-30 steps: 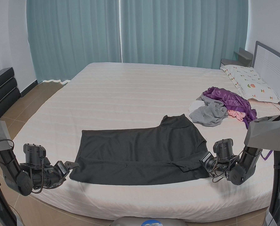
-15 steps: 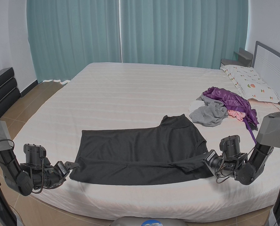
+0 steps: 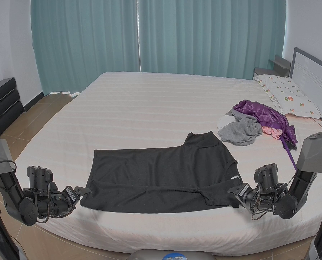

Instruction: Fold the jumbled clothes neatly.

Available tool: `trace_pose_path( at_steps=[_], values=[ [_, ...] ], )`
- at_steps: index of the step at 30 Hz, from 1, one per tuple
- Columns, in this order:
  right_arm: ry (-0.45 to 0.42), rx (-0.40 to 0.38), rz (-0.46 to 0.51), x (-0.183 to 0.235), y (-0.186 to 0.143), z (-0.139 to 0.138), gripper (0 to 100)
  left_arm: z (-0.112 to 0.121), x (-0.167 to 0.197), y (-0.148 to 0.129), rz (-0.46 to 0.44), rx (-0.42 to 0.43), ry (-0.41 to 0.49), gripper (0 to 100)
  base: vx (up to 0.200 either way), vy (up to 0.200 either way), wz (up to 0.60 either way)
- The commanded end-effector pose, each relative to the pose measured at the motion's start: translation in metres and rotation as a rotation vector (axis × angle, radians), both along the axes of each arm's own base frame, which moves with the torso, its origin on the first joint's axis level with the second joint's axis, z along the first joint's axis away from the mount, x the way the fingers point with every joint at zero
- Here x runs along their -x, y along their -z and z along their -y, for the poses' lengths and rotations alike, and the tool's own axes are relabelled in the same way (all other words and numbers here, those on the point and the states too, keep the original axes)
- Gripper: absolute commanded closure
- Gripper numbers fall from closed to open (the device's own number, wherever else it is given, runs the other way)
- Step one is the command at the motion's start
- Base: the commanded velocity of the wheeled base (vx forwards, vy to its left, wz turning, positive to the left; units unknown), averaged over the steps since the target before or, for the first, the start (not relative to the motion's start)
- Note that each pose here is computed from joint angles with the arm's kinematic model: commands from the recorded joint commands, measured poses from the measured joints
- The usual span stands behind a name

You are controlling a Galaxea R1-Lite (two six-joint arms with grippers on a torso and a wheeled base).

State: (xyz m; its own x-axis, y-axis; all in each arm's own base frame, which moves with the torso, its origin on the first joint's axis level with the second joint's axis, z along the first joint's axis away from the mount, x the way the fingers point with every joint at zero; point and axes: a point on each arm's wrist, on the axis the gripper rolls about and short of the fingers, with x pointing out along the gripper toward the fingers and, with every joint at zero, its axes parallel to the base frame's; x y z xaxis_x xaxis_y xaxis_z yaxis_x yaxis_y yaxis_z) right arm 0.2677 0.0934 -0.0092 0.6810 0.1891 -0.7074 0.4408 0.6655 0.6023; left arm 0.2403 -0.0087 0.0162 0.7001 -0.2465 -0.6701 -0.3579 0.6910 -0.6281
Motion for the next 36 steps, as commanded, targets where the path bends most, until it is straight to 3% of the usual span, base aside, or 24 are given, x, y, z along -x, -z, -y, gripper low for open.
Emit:
trace_pose_path(
  at_steps=[1, 9, 23, 32, 36],
  values=[
    [0.008, 0.000, -0.006, -0.001, 0.002, 0.003, 0, 0.000, 0.001, -0.001, 0.003, 0.001, 0.001, 0, 0.000, 0.000, 0.00],
    [0.051, -0.015, 0.036, -0.008, -0.007, 0.014, 0, 0.001, -0.001, -0.004, 0.016, 0.004, 0.002, 0, 0.000, 0.000, 0.00],
    [0.049, -0.022, 0.032, -0.010, -0.006, 0.015, 0, 0.002, -0.005, -0.007, 0.030, 0.015, -0.026, 0, 0.000, 0.000, 0.00],
    [0.052, -0.021, 0.029, -0.010, -0.005, 0.015, 0, 0.002, -0.004, -0.007, 0.028, 0.017, -0.026, 0, 0.200, 0.000, 0.00],
    [0.051, -0.021, 0.025, -0.010, -0.003, 0.015, 0, 0.002, -0.004, -0.006, 0.028, 0.019, -0.026, 0, 0.000, 0.000, 0.00]
  ],
)
